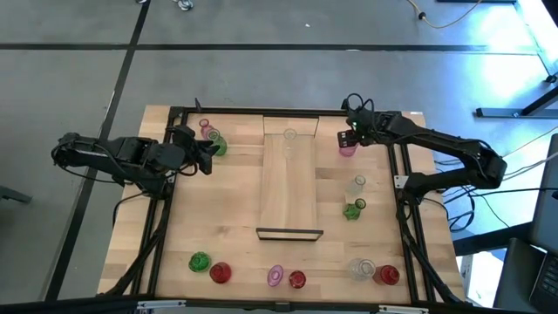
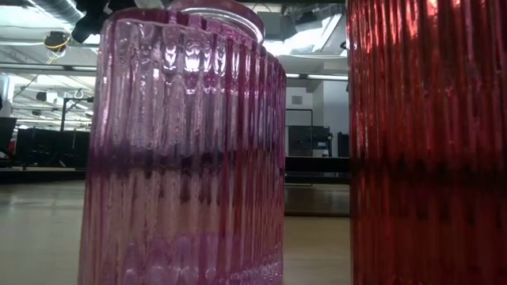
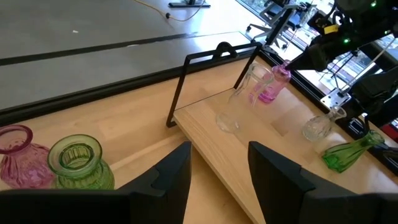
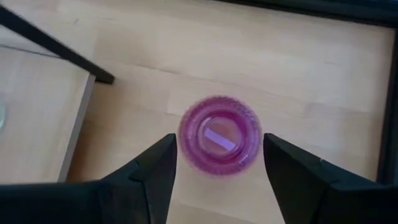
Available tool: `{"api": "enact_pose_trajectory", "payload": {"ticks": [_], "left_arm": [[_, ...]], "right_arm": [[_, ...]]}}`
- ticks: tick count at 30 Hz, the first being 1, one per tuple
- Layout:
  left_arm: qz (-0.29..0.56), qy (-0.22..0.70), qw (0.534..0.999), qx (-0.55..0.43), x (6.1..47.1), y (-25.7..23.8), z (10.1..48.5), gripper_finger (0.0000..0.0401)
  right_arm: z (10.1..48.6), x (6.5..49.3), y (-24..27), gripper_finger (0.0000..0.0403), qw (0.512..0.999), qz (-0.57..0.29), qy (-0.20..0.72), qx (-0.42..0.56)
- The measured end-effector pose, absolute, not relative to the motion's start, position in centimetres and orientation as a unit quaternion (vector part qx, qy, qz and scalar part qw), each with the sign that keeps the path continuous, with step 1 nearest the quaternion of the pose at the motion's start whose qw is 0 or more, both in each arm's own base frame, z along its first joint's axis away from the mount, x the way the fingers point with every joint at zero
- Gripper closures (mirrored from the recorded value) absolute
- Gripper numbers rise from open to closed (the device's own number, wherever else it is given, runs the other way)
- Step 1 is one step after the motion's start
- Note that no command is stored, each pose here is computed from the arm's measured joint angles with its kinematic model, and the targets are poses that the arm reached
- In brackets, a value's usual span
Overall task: Sort vases onto shelf
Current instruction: Put the top right purple vase on the shelf
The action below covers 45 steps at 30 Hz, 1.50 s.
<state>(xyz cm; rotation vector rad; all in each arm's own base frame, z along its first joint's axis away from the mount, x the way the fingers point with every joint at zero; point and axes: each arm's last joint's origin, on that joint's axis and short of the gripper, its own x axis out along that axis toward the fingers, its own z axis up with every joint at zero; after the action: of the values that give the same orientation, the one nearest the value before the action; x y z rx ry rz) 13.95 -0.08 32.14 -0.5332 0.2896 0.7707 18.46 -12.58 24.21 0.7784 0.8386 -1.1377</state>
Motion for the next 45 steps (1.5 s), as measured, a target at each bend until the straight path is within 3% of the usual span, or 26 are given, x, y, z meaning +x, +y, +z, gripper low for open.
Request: {"api": "enact_pose_trajectory", "payload": {"ticks": [19, 31, 45], "left_arm": [[0.369, 0.140, 0.882, -0.256, 14.0, -0.1, 32.1, 0.0250], [0.368, 0.145, 0.884, -0.248, 13.9, -0.1, 32.1, 0.0250], [0.368, 0.146, 0.885, -0.246, 13.9, -0.1, 32.1, 0.0250]], "right_arm": [[22.2, 19.9, -13.6, 0.0189, 0.680, -0.525, 0.383, 0.340], [23.3, 20.0, -13.5, 0.0311, 0.686, -0.511, 0.370, 0.362], [28.0, 20.5, -12.0, 0.0312, 0.719, -0.469, 0.399, 0.322]]}}
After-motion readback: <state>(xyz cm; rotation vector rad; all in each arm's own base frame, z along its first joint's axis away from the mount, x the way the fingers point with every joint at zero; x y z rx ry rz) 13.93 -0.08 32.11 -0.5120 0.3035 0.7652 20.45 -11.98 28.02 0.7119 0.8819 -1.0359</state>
